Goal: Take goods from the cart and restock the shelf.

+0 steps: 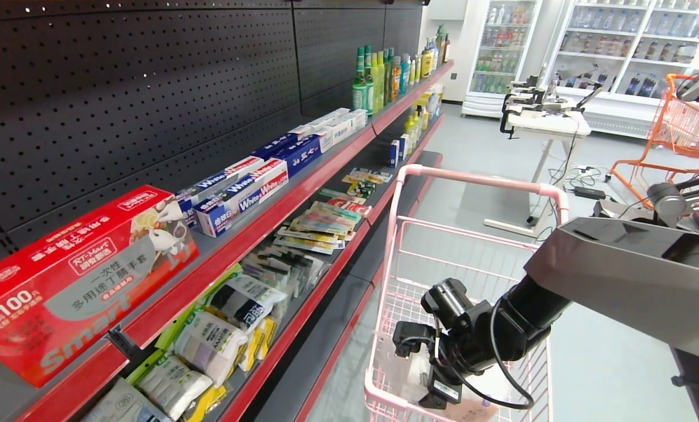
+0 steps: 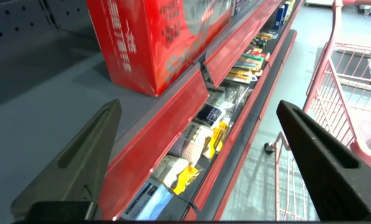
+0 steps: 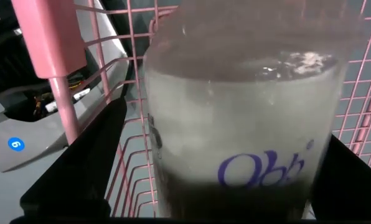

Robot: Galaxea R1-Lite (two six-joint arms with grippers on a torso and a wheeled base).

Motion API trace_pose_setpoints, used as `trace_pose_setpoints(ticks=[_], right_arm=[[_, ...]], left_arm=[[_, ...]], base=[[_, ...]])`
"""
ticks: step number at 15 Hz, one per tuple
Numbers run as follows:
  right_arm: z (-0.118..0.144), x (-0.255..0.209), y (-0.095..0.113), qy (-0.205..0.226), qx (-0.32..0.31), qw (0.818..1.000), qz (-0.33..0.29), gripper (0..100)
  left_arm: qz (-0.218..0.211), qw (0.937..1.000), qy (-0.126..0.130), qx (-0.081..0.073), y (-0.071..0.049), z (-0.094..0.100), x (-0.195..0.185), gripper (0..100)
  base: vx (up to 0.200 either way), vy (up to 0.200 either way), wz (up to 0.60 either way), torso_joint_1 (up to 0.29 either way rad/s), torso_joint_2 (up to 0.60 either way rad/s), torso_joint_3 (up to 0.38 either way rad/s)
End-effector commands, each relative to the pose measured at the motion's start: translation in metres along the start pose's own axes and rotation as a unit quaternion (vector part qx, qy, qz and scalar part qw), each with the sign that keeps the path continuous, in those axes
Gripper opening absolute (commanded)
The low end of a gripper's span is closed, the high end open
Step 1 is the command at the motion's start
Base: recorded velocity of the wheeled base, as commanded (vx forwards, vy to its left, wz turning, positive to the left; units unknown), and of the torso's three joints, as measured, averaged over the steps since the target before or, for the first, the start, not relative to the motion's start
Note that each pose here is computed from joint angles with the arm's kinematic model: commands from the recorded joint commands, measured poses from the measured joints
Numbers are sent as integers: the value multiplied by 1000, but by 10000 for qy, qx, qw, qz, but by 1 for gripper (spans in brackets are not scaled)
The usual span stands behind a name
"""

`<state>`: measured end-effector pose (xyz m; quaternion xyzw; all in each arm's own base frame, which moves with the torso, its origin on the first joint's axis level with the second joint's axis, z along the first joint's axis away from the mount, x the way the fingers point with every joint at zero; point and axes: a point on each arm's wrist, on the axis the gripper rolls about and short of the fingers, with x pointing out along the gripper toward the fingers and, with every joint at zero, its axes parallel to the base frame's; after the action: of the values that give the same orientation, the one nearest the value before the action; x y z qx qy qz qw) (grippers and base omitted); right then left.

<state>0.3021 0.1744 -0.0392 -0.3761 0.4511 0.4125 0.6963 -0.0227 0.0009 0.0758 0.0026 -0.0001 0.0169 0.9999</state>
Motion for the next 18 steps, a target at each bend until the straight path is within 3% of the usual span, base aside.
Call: trace_pose_setpoints(ticks=[1,11,12,18], right_arm=[[0,0,0,-1,9,10000,3,100],[-1,-1,0,-11,-107,9999,2,100],[-2,-2,0,-4,-168,9999,4,0],[-3,-5,2,62,-42,10000,-15,0]], left_arm=[[7,10000,1,-2,0,0,0,100],[0,10000,1,5,0,0,0,100],[0,10000,1,-2,0,0,0,100],[0,10000,1,5,0,0,0,100]], base=[[0,0,0,-154,349,188],[0,0,0,-35,83,43],[0,0,0,0,0,0],[0,0,0,0,0,0]])
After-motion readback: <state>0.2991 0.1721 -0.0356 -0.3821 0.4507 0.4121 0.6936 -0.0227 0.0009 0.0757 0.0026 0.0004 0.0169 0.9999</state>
